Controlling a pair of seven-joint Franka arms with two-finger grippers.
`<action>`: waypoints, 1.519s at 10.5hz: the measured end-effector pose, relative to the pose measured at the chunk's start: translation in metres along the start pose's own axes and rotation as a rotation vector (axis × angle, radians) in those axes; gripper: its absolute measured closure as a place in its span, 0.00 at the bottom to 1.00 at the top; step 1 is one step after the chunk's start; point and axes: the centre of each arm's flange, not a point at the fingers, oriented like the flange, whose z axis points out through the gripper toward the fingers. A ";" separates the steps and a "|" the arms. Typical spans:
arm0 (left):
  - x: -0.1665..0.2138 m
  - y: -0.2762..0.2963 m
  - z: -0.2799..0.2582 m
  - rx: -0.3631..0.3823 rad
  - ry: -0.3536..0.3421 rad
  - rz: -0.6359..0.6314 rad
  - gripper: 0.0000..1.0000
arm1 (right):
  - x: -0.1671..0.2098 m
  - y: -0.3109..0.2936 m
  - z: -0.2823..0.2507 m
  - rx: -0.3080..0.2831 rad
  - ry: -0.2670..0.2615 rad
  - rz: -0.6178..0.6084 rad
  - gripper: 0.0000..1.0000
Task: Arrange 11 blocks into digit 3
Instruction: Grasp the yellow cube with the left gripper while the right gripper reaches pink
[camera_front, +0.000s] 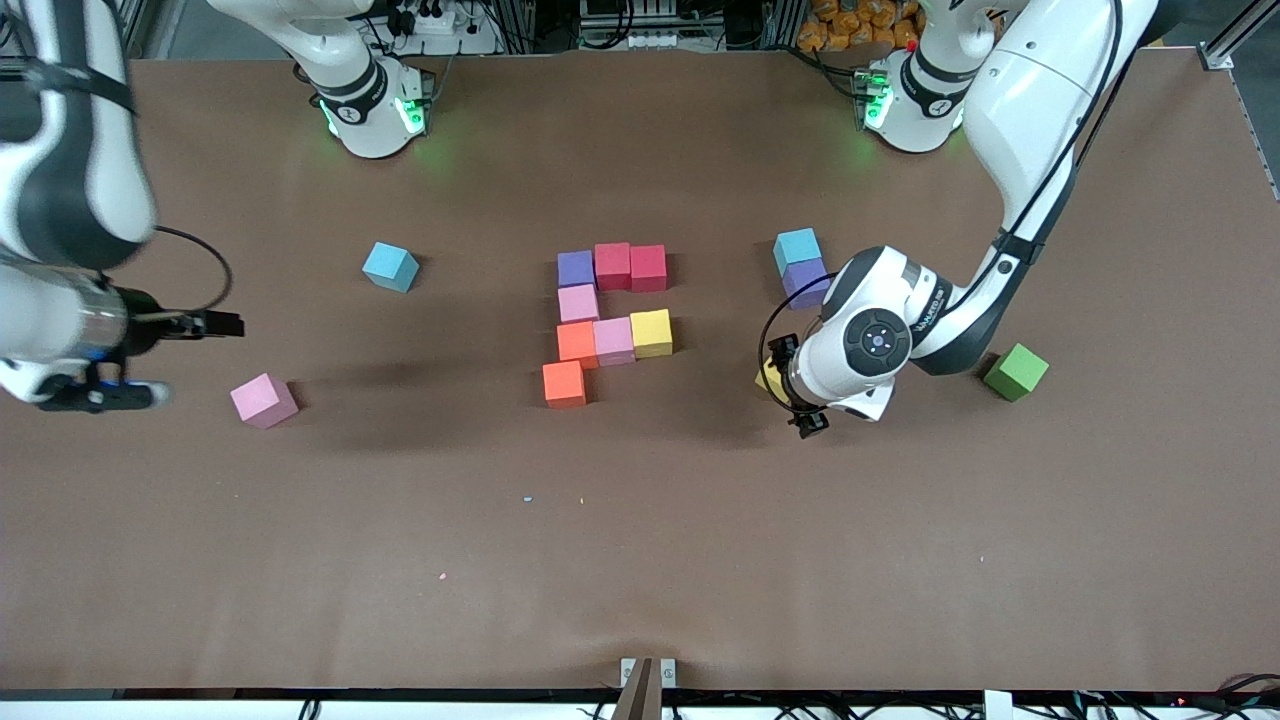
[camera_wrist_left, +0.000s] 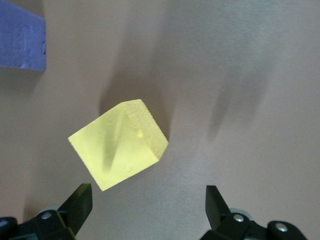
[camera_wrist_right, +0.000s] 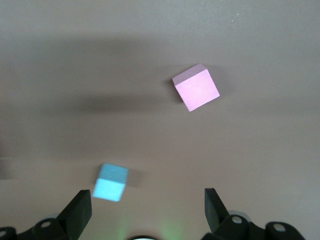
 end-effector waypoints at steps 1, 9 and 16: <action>-0.001 -0.002 0.001 0.003 0.004 -0.043 0.00 | 0.005 -0.012 0.020 -0.024 0.003 -0.037 0.00; 0.019 -0.030 0.045 0.068 0.101 -0.170 0.00 | 0.017 0.018 0.127 -0.034 0.117 -0.268 0.00; 0.022 -0.031 0.048 0.062 0.112 -0.158 0.25 | 0.029 0.058 0.177 0.022 0.137 -0.357 0.00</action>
